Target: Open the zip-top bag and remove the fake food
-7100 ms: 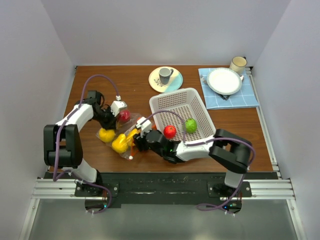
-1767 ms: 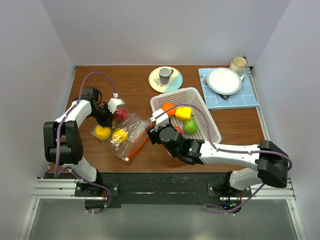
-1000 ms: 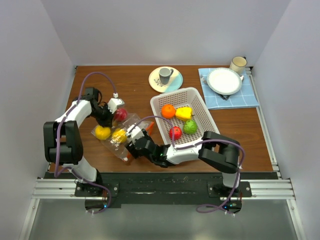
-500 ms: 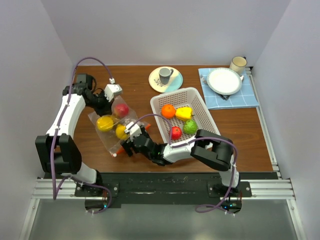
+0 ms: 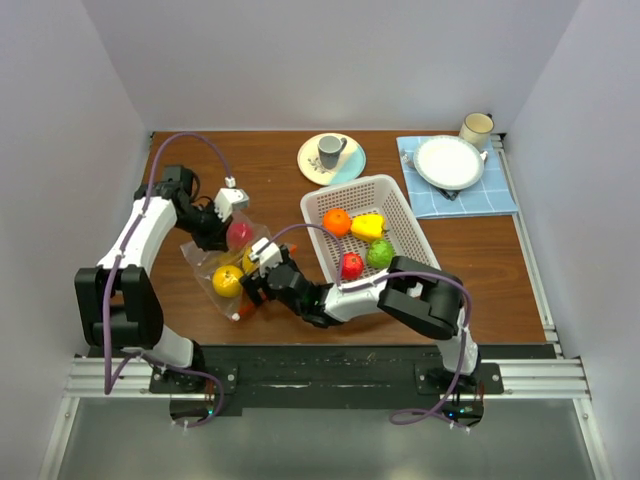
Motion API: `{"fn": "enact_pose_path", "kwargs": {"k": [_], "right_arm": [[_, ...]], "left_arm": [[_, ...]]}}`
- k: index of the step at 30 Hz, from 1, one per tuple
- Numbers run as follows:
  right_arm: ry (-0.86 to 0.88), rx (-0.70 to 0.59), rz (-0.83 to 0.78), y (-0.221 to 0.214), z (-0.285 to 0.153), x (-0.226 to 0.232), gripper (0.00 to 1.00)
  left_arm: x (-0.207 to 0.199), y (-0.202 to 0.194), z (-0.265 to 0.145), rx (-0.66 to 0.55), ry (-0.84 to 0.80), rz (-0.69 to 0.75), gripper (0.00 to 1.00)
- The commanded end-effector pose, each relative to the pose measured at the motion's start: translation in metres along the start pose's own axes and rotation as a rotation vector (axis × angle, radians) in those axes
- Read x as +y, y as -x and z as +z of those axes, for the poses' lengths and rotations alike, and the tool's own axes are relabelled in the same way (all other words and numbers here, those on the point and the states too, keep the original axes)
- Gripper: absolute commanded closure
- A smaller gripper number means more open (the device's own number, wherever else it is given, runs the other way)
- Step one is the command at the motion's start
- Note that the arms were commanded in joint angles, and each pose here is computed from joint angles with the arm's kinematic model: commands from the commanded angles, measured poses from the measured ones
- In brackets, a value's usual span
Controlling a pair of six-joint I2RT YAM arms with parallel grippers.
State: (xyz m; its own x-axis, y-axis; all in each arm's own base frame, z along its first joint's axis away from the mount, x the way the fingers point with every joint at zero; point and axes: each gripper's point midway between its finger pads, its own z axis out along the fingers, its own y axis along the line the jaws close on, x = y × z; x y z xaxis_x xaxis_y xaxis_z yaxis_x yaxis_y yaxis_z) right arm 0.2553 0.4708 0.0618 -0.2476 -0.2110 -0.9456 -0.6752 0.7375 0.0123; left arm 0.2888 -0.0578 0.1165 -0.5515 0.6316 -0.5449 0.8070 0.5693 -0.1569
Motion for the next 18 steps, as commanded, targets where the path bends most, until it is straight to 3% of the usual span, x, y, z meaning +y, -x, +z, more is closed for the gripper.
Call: {"fn": "enact_pose_path", "kwargs": {"k": [1, 7, 13, 18], "right_arm": [[-0.033, -0.068, 0.03, 0.024, 0.018, -0.015, 0.1], [-0.039, -0.065, 0.019, 0.022, 0.032, -0.02, 0.1], [-0.004, -0.098, 0.029, 0.037, 0.041, -0.01, 0.1], [0.025, -0.109, 0.029, 0.04, 0.043, -0.003, 0.1]], "left_arm": [[-0.003, -0.007, 0.005, 0.023, -0.02, 0.016, 1.0], [-0.003, -0.019, 0.019, 0.056, -0.047, 0.013, 1.0], [-0.006, -0.036, 0.062, 0.128, -0.089, -0.006, 1.0], [-0.002, -0.03, 0.077, 0.126, -0.093, 0.003, 1.0]]}}
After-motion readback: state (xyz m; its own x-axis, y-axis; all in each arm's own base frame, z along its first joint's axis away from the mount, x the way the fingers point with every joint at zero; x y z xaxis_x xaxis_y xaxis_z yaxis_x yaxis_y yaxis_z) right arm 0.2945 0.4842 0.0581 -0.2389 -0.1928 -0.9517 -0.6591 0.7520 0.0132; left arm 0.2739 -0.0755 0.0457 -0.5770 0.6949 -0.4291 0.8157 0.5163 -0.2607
